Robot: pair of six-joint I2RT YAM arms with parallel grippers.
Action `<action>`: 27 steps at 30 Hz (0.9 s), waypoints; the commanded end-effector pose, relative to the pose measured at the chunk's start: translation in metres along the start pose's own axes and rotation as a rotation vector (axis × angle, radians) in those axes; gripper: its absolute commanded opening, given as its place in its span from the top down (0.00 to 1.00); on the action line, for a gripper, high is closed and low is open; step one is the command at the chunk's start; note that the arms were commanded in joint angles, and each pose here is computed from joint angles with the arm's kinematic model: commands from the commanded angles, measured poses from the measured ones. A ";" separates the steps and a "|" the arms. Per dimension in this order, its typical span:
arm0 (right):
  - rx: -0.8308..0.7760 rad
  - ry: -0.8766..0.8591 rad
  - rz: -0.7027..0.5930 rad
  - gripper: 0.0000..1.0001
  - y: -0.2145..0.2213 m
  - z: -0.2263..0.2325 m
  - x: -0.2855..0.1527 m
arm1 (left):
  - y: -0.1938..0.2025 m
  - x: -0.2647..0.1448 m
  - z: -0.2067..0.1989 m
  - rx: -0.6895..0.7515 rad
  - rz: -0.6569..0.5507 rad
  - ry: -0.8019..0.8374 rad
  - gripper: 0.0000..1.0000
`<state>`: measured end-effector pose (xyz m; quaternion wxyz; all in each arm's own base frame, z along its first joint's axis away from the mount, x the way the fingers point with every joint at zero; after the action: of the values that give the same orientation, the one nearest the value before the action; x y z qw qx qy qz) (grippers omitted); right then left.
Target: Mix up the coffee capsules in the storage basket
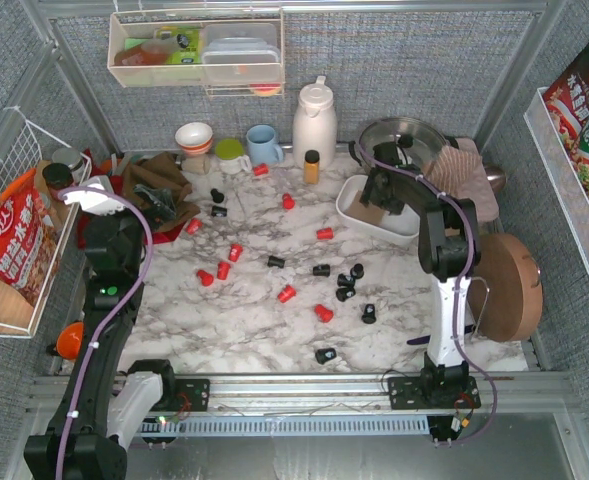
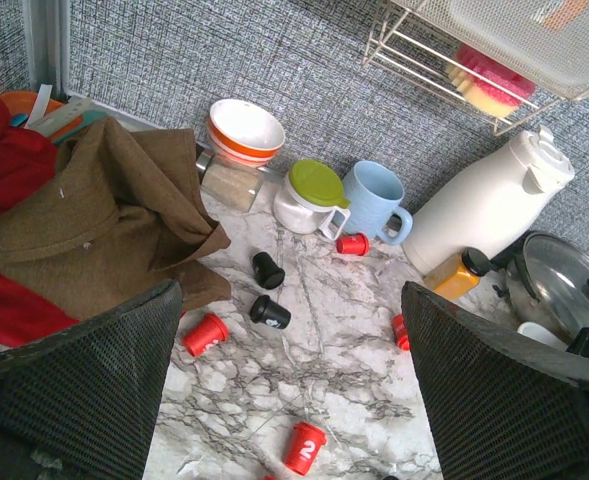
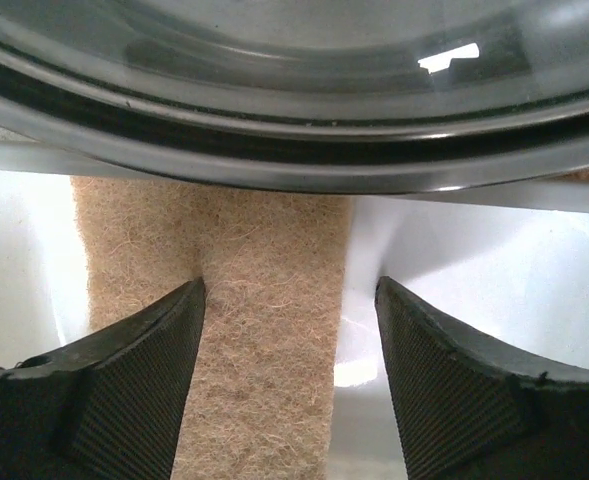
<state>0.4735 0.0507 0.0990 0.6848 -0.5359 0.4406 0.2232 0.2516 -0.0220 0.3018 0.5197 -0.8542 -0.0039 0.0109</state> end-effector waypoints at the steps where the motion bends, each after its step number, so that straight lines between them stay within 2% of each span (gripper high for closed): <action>1: -0.003 0.077 0.065 0.31 0.015 -0.007 0.003 | -0.005 0.000 -0.003 0.002 -0.032 0.021 0.01; 3: -0.002 0.073 0.062 0.42 0.016 -0.007 0.003 | -0.005 -0.001 -0.003 0.000 -0.032 0.021 0.01; 8: 0.007 0.067 0.041 0.85 0.016 -0.008 0.001 | -0.005 -0.001 -0.003 -0.001 -0.029 0.024 0.01; 9: 0.008 0.067 0.039 0.89 0.017 -0.008 0.001 | -0.005 -0.001 -0.003 -0.003 -0.030 0.024 0.01; 14: 0.005 0.065 0.023 0.91 0.016 -0.010 -0.004 | -0.004 0.000 -0.004 -0.005 -0.023 0.028 0.01; 17: -0.008 0.055 -0.010 1.00 0.011 -0.008 -0.013 | -0.003 0.001 -0.004 -0.006 -0.021 0.028 0.01; 27: -0.055 0.031 -0.153 1.00 -0.014 -0.011 -0.060 | -0.002 0.002 -0.002 -0.004 -0.020 0.020 0.01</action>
<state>0.4513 0.0486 0.1391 0.6840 -0.5658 0.4198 0.1891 0.2519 -0.0228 0.3004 0.5178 -0.8554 -0.0003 0.0105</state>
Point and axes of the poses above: each gripper's point midway between its finger pads, its own x axis out along the fingers, its own z axis along the line the jaws close on, y = z × x, the point moved 9 cm from there along -x, back along the fingers, and after that the axes turned 3 degrees about -x, right-handed, at the moved point
